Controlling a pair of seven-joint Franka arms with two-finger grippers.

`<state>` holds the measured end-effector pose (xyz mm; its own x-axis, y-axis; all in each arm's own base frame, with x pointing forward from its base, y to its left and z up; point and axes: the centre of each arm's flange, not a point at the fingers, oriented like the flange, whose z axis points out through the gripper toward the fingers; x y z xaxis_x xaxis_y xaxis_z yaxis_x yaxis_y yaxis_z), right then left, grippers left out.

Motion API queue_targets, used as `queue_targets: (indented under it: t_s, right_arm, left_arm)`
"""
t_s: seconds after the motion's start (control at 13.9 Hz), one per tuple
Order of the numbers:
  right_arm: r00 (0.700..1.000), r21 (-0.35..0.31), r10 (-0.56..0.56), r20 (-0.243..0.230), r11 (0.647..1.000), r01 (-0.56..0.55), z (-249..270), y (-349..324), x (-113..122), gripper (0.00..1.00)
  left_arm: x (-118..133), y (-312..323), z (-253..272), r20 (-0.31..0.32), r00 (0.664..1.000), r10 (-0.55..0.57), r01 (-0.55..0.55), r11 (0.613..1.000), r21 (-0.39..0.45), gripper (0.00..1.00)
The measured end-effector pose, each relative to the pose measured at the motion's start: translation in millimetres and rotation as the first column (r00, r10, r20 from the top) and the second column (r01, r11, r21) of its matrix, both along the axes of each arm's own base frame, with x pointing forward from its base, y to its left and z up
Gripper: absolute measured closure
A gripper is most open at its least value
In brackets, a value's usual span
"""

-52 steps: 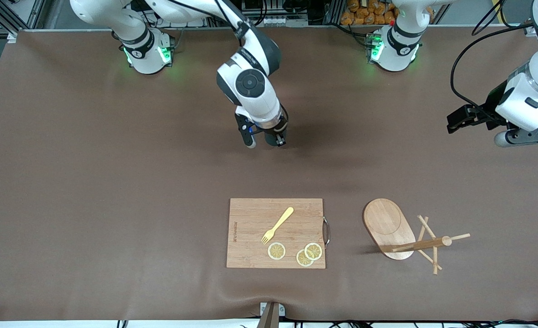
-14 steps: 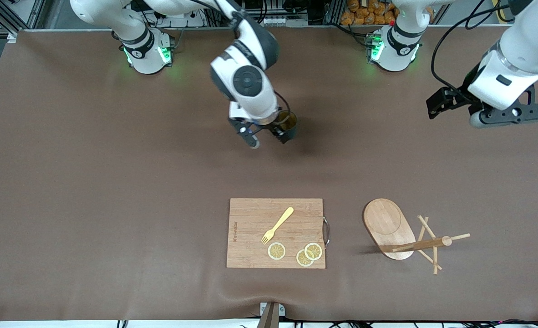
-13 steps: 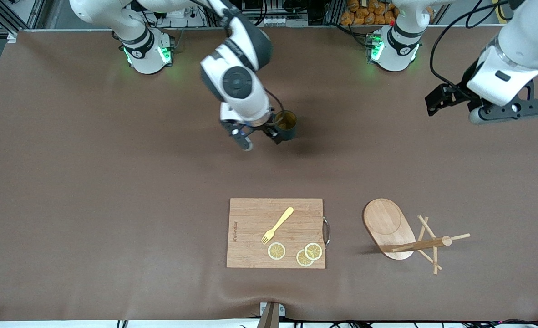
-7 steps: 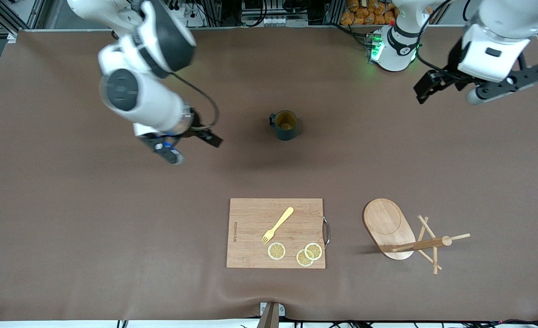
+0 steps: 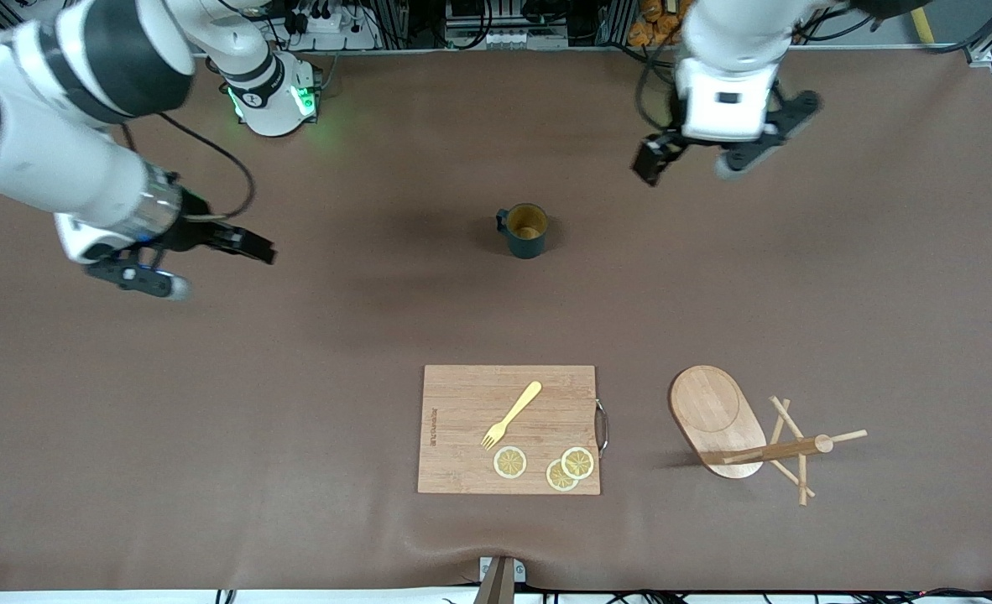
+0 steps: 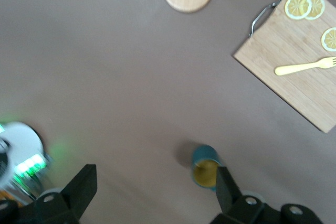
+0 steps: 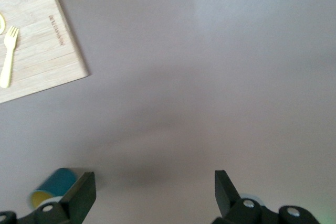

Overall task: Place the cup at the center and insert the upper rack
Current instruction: 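Withdraw the right gripper while the left gripper reaches toward the mug, then lower the left gripper and grasp the mug by its handle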

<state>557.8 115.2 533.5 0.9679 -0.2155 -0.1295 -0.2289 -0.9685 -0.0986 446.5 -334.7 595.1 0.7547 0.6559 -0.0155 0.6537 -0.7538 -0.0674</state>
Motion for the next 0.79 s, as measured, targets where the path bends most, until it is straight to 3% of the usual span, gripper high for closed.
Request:
queue_targets:
  t_s: [0.36,0.79]
  right_arm:
    - [0.981,-0.051,0.182,0.068,0.983,-0.179,17.1,-69.9,-3.6,0.0]
    - [0.969,-0.107,0.226,0.101,0.971,-0.216,14.6,-88.5,-3.7,0.0]
  left_arm:
    - [-40.2,-97.0,-53.5,0.061,0.992,0.115,-0.119,0.991,0.057,0.0]
    - [-102.7,-199.6,-165.3,0.169,0.963,0.209,-0.238,0.955,0.179,0.0]
